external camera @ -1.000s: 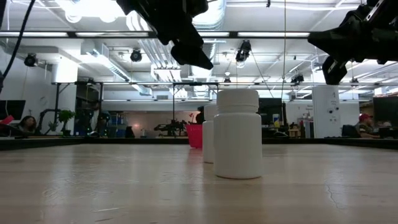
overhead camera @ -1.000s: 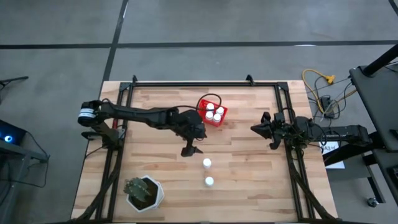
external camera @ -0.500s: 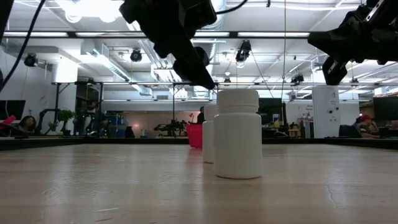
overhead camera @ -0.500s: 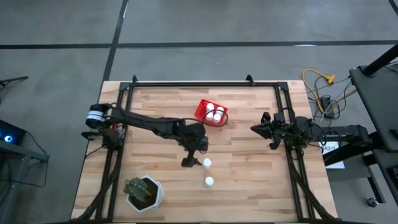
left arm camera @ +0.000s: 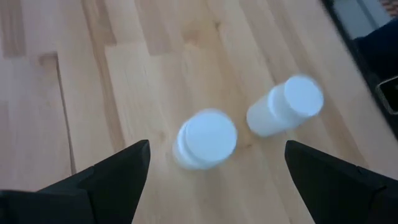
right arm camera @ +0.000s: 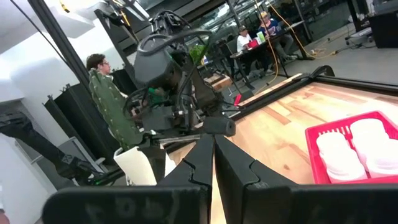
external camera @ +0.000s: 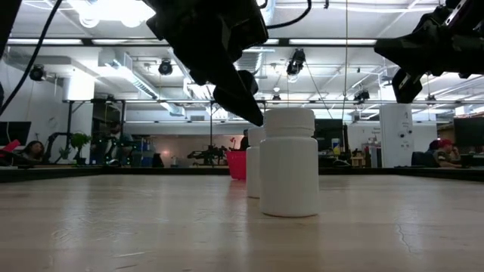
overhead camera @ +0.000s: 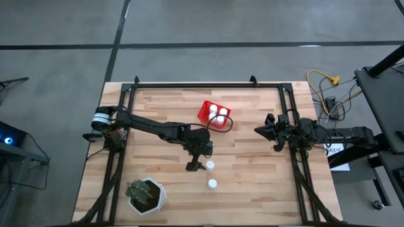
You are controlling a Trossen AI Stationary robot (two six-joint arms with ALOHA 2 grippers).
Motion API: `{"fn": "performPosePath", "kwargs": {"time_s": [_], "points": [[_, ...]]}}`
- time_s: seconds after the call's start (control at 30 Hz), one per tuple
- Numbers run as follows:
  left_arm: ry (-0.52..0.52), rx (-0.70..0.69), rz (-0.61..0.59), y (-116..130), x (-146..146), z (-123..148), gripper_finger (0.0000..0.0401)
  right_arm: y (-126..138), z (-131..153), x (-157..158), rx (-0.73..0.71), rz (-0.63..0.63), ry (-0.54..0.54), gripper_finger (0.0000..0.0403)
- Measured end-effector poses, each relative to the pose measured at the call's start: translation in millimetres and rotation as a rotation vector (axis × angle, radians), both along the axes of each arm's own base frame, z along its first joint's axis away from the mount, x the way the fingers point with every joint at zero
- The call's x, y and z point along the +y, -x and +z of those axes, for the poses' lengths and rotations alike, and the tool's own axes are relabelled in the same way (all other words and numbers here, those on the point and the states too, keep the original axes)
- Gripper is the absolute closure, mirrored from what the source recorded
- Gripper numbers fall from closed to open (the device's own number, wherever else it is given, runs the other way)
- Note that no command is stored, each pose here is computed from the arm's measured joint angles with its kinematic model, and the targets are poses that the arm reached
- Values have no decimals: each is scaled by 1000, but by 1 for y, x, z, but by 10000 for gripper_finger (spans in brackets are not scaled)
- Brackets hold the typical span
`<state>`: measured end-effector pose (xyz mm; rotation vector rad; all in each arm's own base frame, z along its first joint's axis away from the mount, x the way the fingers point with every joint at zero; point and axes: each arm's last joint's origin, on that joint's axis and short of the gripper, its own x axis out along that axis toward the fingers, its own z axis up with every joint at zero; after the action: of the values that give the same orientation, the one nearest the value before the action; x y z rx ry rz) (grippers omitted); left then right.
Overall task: Pick and place pill bottles into a basket
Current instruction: Put the white pill bottle into the red bin
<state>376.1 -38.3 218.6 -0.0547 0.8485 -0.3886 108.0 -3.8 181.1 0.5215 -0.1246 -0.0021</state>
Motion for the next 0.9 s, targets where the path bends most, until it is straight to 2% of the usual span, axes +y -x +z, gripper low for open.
{"fn": "performPosePath", "kwargs": {"time_s": [0.43, 0.9], "points": [[28, 49, 40, -17, -7, -30, 47, 0, 1, 0, -7, -1, 0, 394], [-22, 18, 72, -20, -15, -31, 52, 0, 1, 0, -7, -1, 0, 394]]}}
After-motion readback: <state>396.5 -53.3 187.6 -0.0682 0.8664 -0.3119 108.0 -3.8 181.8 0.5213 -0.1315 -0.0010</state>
